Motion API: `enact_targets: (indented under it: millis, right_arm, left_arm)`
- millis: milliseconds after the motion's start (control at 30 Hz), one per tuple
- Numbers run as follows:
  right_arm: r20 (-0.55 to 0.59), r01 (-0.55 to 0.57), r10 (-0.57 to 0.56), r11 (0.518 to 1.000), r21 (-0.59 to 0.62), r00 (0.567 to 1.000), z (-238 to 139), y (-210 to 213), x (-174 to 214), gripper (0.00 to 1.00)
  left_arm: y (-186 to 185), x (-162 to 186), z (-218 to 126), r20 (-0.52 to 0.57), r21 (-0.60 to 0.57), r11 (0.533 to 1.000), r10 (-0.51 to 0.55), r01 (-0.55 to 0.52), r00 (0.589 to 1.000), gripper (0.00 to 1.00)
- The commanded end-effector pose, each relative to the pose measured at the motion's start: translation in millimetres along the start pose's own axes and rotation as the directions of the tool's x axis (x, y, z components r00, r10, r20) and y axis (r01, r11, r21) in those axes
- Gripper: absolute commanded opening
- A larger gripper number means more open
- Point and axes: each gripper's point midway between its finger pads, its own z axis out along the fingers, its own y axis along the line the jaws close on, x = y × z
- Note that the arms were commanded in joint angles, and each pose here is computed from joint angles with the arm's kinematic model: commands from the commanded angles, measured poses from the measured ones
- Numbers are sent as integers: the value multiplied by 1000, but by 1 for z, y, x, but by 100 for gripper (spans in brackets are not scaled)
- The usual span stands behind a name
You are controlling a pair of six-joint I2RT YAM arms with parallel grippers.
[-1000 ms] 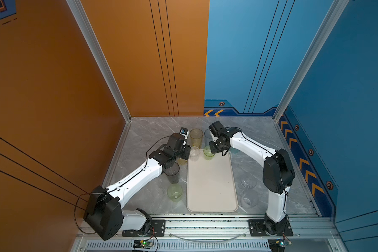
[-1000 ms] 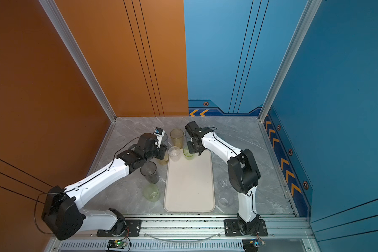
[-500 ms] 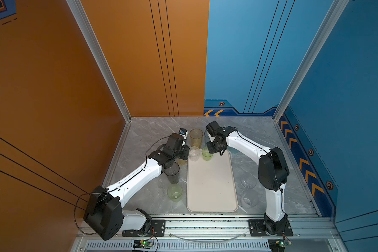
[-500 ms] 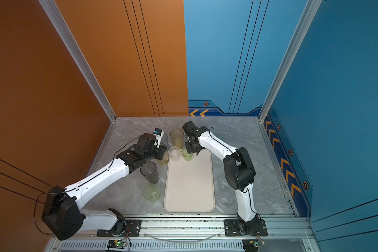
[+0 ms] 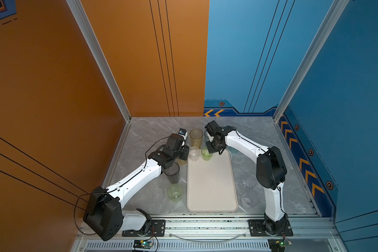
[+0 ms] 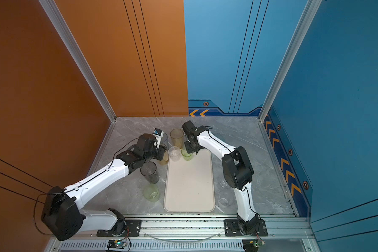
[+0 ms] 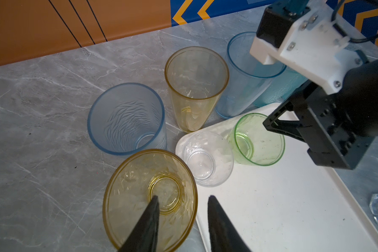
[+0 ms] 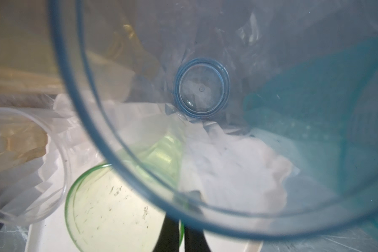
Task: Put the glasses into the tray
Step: 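Lift the green cup with the right gripper and set it upright on the tray, then open the right gripper to release the green cup on the tray, then move the right gripper to the clear cup lying beside the tray's near end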
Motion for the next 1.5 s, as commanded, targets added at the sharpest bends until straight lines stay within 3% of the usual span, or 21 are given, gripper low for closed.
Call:
enact_targets:
  millis: [0, 233, 867, 1200, 1467]
  right_arm:
    - [-32, 26, -25, 999, 25, 999, 10, -2, 2, 5]
    - [-49, 26, -25, 999, 25, 998, 15, -2, 5, 6]
    - [-22, 20, -20, 1000, -1, 1000, 2, 1, 0, 20]
    - [121, 13, -8, 999, -40, 993, -63, 0, -15, 27]
    - [193, -16, 18, 1000, -13, 981, -107, -22, 7, 30]
  left_arm:
    - [1, 2, -4, -2, 15, 1000, -2, 2, 1000, 38]
    - [3, 3, -5, -7, 12, 1000, -2, 2, 1000, 38]
    - [2, -1, -10, 5, 18, 1000, -5, 5, 1000, 38]
    - [-6, -5, -13, 6, 17, 1000, 26, -26, 1000, 38]
    - [-13, -1, -17, -6, 15, 999, 50, -50, 999, 38]
